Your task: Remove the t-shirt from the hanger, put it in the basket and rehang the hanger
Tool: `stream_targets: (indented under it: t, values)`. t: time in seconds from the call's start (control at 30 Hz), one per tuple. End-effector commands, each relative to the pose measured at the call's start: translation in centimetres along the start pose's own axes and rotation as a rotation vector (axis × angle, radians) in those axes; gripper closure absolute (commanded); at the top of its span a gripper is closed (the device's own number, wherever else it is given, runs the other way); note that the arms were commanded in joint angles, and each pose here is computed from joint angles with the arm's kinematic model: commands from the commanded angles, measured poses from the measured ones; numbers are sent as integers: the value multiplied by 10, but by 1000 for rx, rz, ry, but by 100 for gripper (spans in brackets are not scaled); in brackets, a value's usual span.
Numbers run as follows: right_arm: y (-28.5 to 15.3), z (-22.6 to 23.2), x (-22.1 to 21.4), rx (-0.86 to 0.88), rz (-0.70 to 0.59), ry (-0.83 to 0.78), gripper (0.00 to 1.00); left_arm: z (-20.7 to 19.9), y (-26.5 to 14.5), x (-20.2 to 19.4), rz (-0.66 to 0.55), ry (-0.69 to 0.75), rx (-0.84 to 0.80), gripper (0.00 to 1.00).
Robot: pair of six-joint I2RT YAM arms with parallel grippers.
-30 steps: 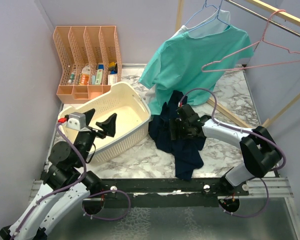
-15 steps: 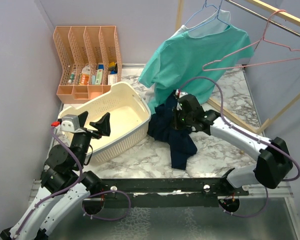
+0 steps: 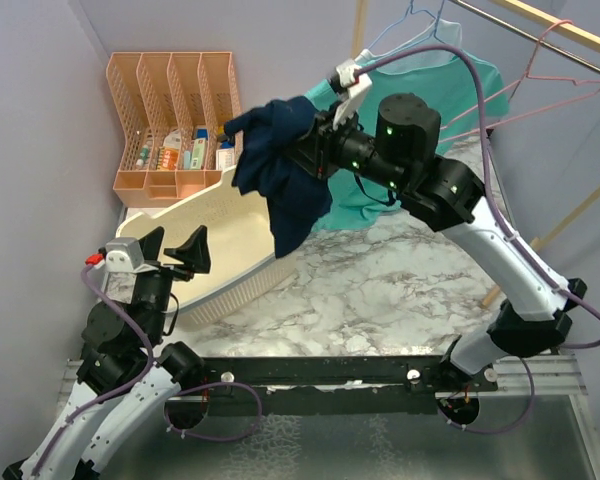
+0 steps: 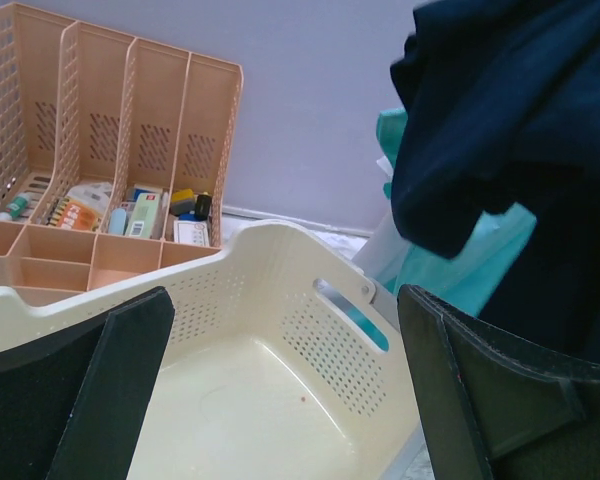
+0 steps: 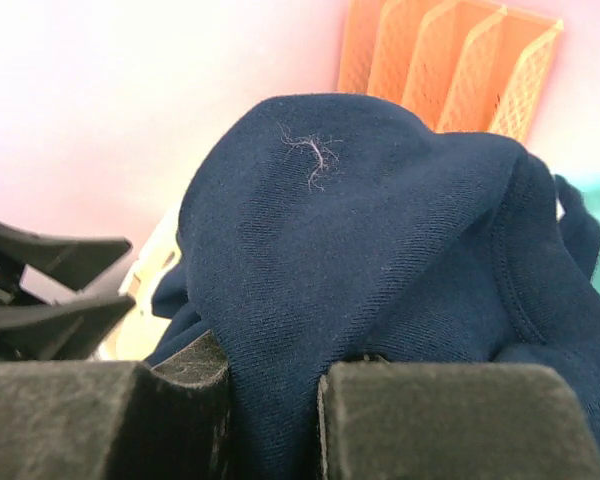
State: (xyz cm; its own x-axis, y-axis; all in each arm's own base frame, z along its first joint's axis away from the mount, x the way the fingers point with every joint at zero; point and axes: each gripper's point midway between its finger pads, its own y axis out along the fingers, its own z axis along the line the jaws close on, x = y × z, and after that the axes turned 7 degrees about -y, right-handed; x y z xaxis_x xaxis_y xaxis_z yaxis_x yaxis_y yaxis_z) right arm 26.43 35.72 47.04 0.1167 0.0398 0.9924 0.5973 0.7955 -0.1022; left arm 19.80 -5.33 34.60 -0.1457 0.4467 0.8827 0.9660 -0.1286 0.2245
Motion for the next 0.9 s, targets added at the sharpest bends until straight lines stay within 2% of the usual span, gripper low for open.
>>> stream_targets:
  t: [0.0,0.1,0.23,0.47,0.63,0.67,0.73,0.87]
  values:
    - [26,19,49,117,-138,-71,99,11,-5,4,-33,-24,45,3]
    - [49,27,49,162,-163,-60,99,12,-6,5,-34,-28,49,3]
    - [88,36,8,217,-94,-31,99,11,-5,4,-32,-29,48,3]
    - [145,45,-113,196,165,-14,99,10,-6,5,-33,-31,43,3]
    - [166,37,-193,132,377,24,98,10,-6,5,-34,-32,39,3]
    - [167,36,-202,123,403,33,91,10,-6,5,-34,-32,39,3]
    - [166,35,-208,109,420,42,63,10,-6,5,-33,-33,38,3]
    - [154,31,-186,85,369,37,28,9,-5,3,-28,-30,38,3]
